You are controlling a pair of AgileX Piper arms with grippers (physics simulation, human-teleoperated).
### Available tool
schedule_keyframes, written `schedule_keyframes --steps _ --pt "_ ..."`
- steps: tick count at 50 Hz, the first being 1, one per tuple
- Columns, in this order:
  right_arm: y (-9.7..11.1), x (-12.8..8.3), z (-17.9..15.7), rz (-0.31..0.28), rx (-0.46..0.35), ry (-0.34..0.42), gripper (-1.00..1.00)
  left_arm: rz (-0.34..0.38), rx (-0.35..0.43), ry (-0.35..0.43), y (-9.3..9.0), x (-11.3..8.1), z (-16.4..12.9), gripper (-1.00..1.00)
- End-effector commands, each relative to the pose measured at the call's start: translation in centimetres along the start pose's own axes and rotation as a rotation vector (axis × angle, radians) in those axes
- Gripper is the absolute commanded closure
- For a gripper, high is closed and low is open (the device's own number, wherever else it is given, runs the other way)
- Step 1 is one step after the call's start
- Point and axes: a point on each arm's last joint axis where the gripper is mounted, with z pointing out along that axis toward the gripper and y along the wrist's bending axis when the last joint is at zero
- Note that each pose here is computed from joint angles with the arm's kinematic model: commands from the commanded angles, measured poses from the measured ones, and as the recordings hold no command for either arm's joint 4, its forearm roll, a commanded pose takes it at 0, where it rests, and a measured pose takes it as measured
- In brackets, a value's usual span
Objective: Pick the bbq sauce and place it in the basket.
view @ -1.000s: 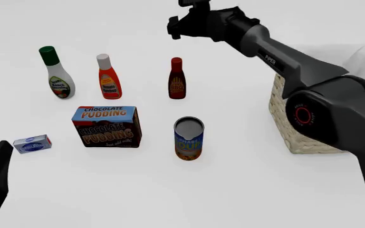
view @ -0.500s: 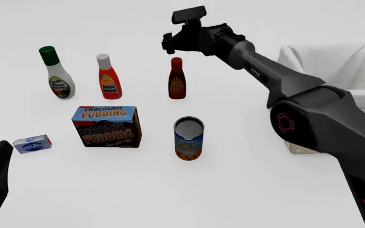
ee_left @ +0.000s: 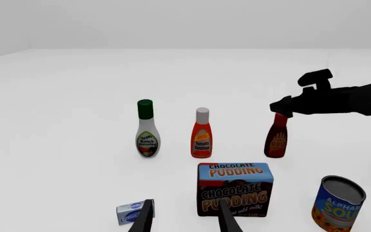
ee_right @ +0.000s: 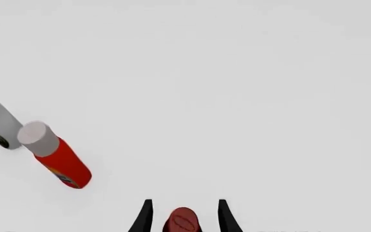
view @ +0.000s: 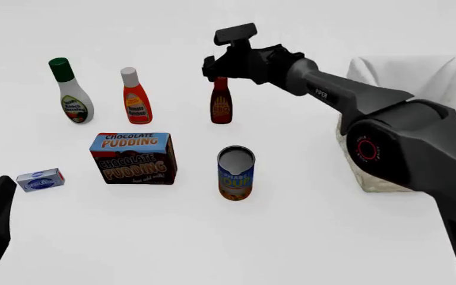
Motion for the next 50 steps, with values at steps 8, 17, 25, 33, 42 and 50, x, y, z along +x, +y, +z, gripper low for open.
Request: schedule_keyframes --steps 8,17,25,33,42,50 --pt "0.0 1.7 0.6 0.007 0.0 0.025 -1.0 0.0 0.0 0.0 0.0 0.0 0.0 -1.0" --pt "-0.2 2.4 1.2 0.012 0.003 0.039 -1.0 0.0 0.0 0.0 0.0 0.0 0.0 -1.0" --pt "-0.1 2.9 1.2 0.015 0.002 0.047 -1.0 0.0 0.0 0.0 0.0 0.0 0.0 -1.0" --pt "0.0 3.5 1.1 0.018 0.0 0.056 -1.0 0.0 0.0 0.0 0.0 0.0 0.0 -1.0" --pt "0.0 3.8 2.0 0.019 0.0 0.068 -1.0 0.0 0.0 0.0 0.0 0.0 0.0 -1.0" --pt "0.0 3.6 2.1 0.015 0.0 0.063 1.0 0.0 0.0 0.0 0.0 0.0 0.0 -1.0"
